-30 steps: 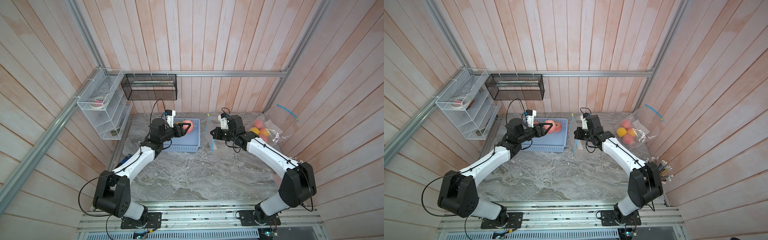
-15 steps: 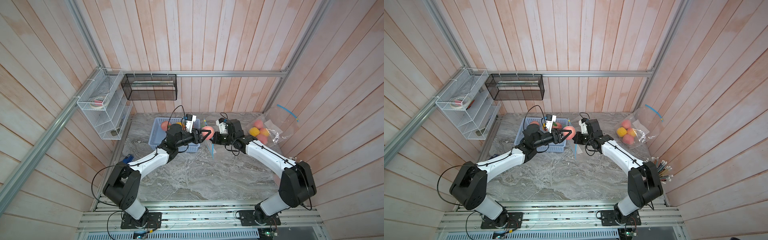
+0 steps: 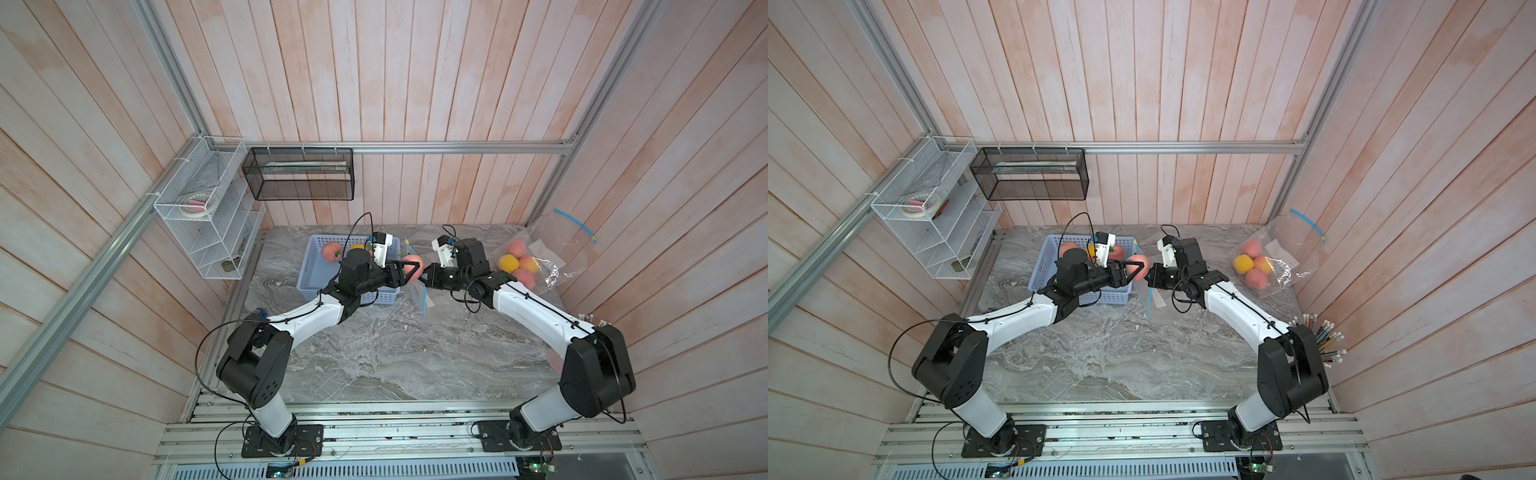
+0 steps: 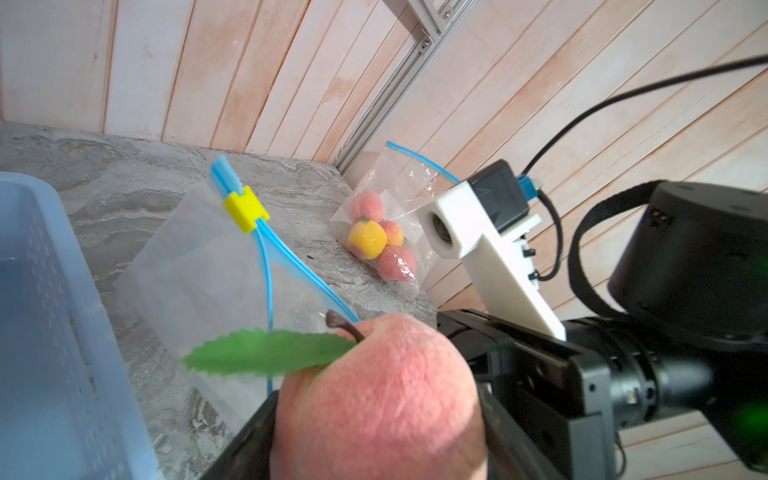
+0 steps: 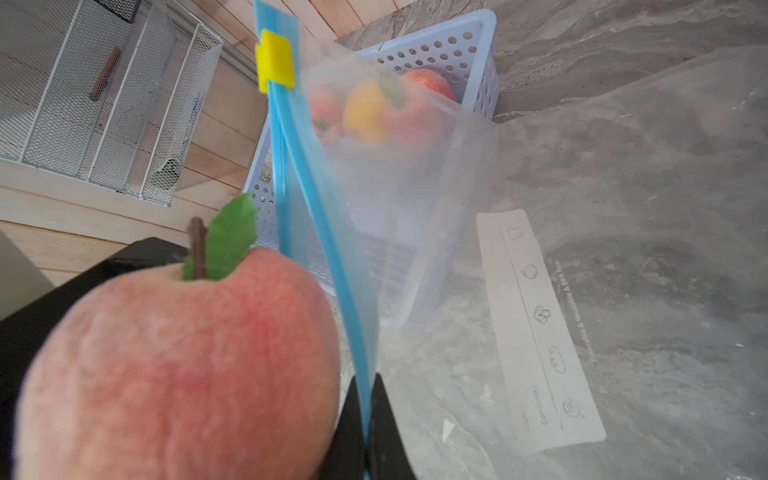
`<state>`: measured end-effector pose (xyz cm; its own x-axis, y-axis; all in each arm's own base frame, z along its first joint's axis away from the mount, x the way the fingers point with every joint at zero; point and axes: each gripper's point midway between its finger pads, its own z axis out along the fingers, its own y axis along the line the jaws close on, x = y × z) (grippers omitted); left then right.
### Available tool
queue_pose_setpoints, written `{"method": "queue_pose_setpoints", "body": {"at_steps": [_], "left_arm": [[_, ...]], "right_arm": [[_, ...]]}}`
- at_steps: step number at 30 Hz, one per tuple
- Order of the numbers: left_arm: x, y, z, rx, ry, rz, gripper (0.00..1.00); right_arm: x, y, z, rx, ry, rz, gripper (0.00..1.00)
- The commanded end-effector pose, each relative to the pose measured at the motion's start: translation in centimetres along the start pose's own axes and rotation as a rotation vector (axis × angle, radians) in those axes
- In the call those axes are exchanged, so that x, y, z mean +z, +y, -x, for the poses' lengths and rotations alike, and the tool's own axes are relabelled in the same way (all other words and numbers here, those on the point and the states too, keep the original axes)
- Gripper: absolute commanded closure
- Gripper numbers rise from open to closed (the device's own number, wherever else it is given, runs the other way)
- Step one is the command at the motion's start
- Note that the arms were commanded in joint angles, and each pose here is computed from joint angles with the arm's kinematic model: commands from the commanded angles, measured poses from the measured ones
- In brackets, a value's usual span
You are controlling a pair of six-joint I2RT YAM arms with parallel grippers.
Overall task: Place the peach in a zip-top bag and seal the zipper
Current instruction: Place the peach in the zipper food storage bag.
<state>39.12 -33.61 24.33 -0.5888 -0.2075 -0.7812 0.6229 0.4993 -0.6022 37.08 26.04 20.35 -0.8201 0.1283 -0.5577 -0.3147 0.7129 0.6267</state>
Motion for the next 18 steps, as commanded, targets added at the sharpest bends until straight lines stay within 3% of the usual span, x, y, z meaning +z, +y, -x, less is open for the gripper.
{"method": "queue_pose_setpoints", "body": {"at_steps": [1, 6, 14, 18], "left_arm": [[0.2, 2.2, -0.5, 0.062, 0.022, 0.107, 0.61], [0.2, 4.2, -1.9, 0.151, 0.101, 0.200, 0.61], [0.7, 3.2, -2.7, 0.327, 0.201, 0.176, 0.60], [0.5, 2.6, -2.9, 0.401, 0.238, 0.147, 0.54]], "right_arm": [[-1.5, 1.0, 1.2, -0.001, -0.046, 0.034, 1.00], [-2.4, 1.6, 1.9, 0.009, -0.070, 0.054, 1.00], [-2.8, 3.5, 2.3, 0.046, -0.073, 0.171, 1.00], [-3.1, 3.7, 2.7, 0.071, -0.082, 0.198, 1.00]]}}
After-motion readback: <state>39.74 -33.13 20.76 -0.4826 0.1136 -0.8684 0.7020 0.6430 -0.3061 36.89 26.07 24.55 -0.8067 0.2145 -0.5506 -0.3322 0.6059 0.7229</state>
